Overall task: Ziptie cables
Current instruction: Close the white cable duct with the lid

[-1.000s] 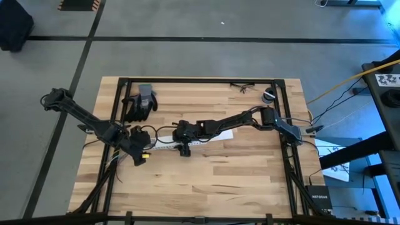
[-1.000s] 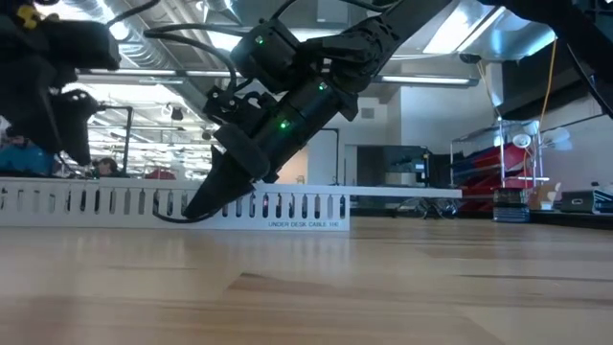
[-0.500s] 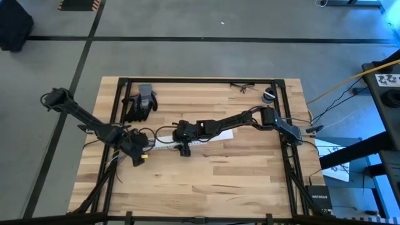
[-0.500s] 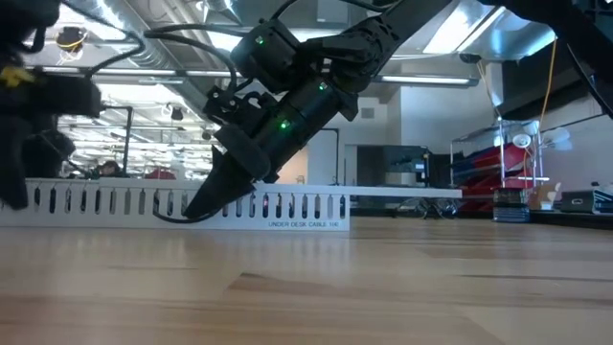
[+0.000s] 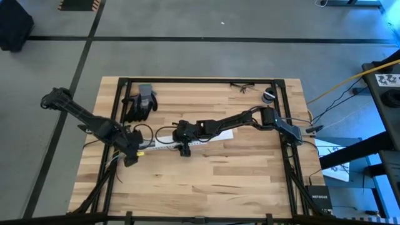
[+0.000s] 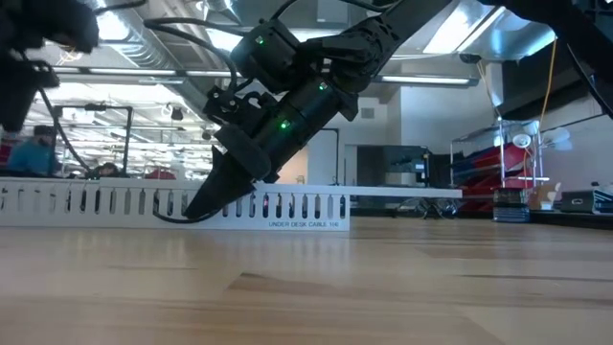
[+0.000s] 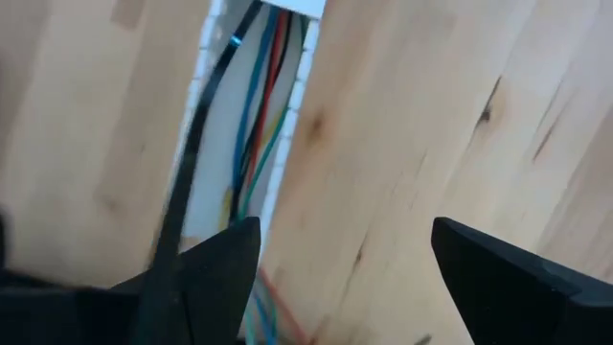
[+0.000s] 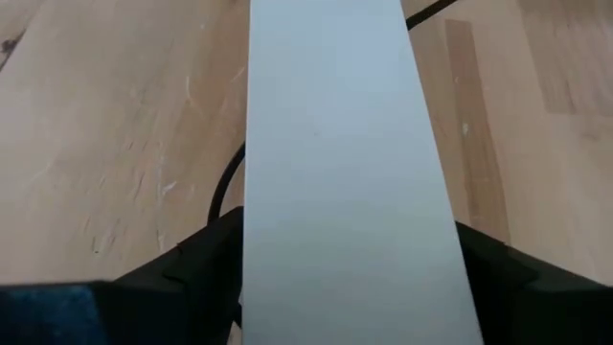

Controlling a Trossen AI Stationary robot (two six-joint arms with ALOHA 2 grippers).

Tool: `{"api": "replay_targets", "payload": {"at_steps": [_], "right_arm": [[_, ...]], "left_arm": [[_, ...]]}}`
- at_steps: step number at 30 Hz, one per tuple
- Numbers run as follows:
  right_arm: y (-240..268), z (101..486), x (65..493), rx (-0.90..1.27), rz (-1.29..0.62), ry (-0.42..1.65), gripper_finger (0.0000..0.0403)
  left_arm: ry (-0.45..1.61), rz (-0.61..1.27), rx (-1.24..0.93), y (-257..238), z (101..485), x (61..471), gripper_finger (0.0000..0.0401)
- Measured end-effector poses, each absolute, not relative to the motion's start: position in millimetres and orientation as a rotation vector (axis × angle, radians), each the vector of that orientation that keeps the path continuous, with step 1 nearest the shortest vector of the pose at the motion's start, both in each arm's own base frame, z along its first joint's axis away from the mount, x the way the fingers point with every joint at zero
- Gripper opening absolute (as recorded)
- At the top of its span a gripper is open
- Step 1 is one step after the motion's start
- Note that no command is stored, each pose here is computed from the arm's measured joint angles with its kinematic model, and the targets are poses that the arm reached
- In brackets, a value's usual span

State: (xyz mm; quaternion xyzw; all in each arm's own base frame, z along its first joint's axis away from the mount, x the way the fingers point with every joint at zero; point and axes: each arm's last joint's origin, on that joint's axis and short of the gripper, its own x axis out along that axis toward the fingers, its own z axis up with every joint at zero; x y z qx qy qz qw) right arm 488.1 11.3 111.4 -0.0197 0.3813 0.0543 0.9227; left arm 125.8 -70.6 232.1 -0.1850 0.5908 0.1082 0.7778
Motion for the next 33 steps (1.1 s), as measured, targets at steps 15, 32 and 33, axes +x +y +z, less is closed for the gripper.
{"api": "replay_targets", "payload": {"at_steps": [15,32,33], "right_arm": [[11.3,111.4,488.1,-0.04,0.111,0.782,0.0275],[11.4,111.4,488.1,-0.035,0.11,0.782,0.0275],[11.4,111.4,488.0,-0.035,0.111,0.783,0.0275]], "left_arm": [[0.932,0.345,-0.059,-58.3,305.4,133.8,0.0301],[1.043,0.192,-0.193,-40.6,172.9,154.1,0.0301],[1.039,0.173,-0.213,-41.9,171.6,154.4,0.0301]]}}
